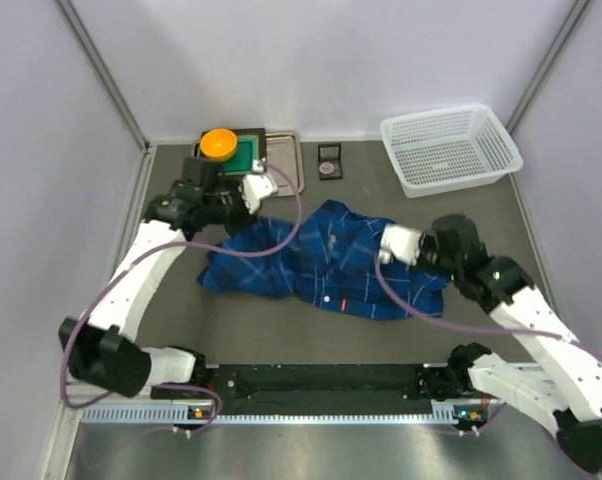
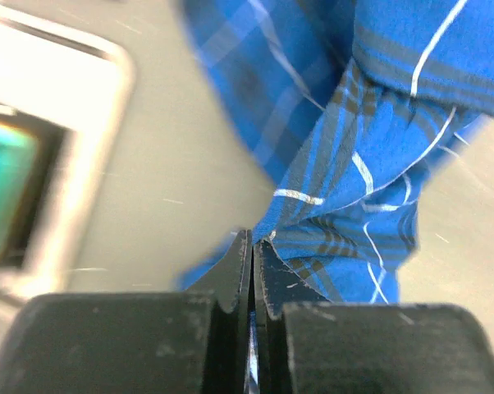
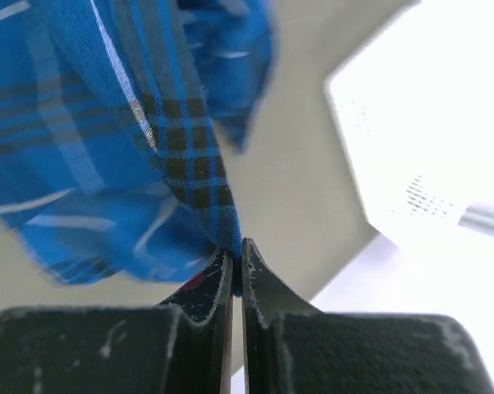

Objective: Pin the brooch onto the clothing

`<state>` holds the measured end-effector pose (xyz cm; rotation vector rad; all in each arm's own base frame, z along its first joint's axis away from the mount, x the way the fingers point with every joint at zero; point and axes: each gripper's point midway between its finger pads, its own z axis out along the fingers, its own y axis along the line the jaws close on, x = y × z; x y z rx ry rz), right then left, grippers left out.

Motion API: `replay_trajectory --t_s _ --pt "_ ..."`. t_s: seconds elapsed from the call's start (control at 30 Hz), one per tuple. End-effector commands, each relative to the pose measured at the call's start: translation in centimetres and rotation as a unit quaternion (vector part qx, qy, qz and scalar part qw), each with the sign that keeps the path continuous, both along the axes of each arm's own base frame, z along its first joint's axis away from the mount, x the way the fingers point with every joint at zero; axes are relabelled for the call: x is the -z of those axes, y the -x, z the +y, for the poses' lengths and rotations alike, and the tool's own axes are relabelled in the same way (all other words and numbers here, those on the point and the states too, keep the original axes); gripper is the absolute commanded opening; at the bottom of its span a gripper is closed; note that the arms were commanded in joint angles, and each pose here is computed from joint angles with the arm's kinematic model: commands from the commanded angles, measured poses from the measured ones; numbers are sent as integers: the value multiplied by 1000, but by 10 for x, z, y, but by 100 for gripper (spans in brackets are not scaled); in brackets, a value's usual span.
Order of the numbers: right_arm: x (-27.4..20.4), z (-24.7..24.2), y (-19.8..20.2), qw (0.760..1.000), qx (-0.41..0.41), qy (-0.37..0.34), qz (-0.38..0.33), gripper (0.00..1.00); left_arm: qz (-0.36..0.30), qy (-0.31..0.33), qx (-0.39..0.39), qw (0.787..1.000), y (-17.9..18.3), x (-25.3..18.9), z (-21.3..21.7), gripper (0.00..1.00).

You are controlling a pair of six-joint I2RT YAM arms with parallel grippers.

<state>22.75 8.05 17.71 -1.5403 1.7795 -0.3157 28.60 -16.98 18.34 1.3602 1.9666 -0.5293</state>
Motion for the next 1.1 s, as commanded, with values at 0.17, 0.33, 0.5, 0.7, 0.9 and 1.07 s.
replay_trajectory --t_s 0.17,0.33,0.5,0.7,0.9,1.07 --pt "-192 -8 -85 958 94 -215 -165 0 -380 -14 113 918 51 -136 27 0" --pt "-88 10 -44 985 16 -144 -91 0 -373 -127 156 906 79 -17 61 0" --pt "-47 27 -38 992 -8 -114 -48 0 -340 -139 131 921 72 20 67 0" --pt "-11 47 -39 994 -28 -106 23 0 -275 -122 116 947 64 51 60 0" --pt "19 43 -23 994 -45 -75 69 52 -265 -134 96 950 58 71 66 0" --pt "37 31 -21 995 -70 -28 70 64 -243 -140 91 956 58 78 68 0"
